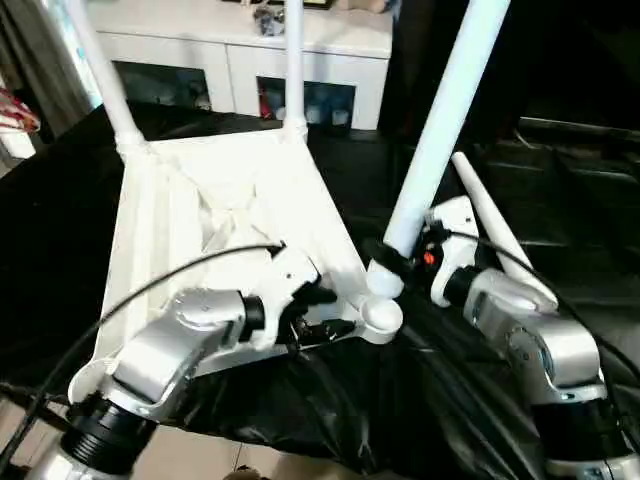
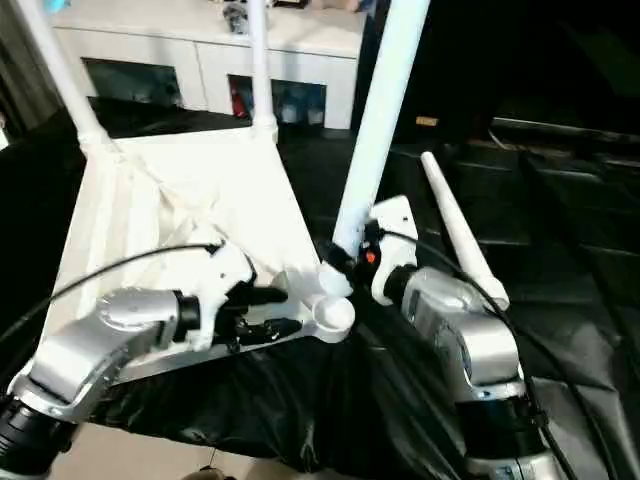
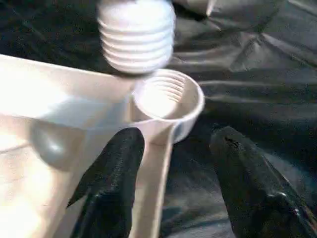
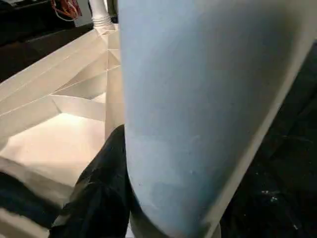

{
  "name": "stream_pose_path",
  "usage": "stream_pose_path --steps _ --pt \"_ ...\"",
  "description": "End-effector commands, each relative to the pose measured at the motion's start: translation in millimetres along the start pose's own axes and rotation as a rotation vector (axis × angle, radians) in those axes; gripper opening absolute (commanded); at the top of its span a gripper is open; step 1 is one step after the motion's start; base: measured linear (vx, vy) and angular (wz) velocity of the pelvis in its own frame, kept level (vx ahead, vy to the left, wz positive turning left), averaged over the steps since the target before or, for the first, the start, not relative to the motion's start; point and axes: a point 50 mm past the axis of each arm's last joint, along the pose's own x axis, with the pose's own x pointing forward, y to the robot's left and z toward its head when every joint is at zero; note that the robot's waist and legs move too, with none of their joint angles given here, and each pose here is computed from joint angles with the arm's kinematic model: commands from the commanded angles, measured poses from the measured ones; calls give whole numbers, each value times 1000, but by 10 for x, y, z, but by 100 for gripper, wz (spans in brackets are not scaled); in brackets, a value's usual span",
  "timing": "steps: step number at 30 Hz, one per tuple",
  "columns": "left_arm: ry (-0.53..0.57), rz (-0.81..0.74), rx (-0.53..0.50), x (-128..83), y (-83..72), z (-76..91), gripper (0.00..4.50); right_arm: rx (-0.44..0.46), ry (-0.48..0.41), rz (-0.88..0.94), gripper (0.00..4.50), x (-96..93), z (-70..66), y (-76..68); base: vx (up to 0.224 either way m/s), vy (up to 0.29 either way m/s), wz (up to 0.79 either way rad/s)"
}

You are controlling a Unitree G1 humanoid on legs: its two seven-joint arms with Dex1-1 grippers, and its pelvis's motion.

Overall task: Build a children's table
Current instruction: Pick table leg

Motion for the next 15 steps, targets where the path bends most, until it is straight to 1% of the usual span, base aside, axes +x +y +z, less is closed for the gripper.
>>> stream_pose_path --steps 1,5,7,8,11,13,15 --pt "37 8 14 20 10 -43 226 -23 -11 -5 191 -14 51 21 0 0 0" --pt "84 36 50 48 72 -102 199 -32 -11 -1 191 -8 60 37 0 0 0" --pt "101 40 57 54 102 -129 165 -35 -11 1 190 -6 60 45 0 0 0" --pt "109 42 58 57 121 -145 165 -36 -10 2 190 -4 60 48 0 0 0" --pt "135 52 59 58 206 -220 143 -41 -7 5 190 -14 56 52 0 0 0" --pt "140 55 60 59 221 -235 122 -41 -7 5 190 -16 56 51 0 0 0" --pt "143 57 59 64 240 -256 117 -42 -6 6 190 -16 55 50 0 0 0"
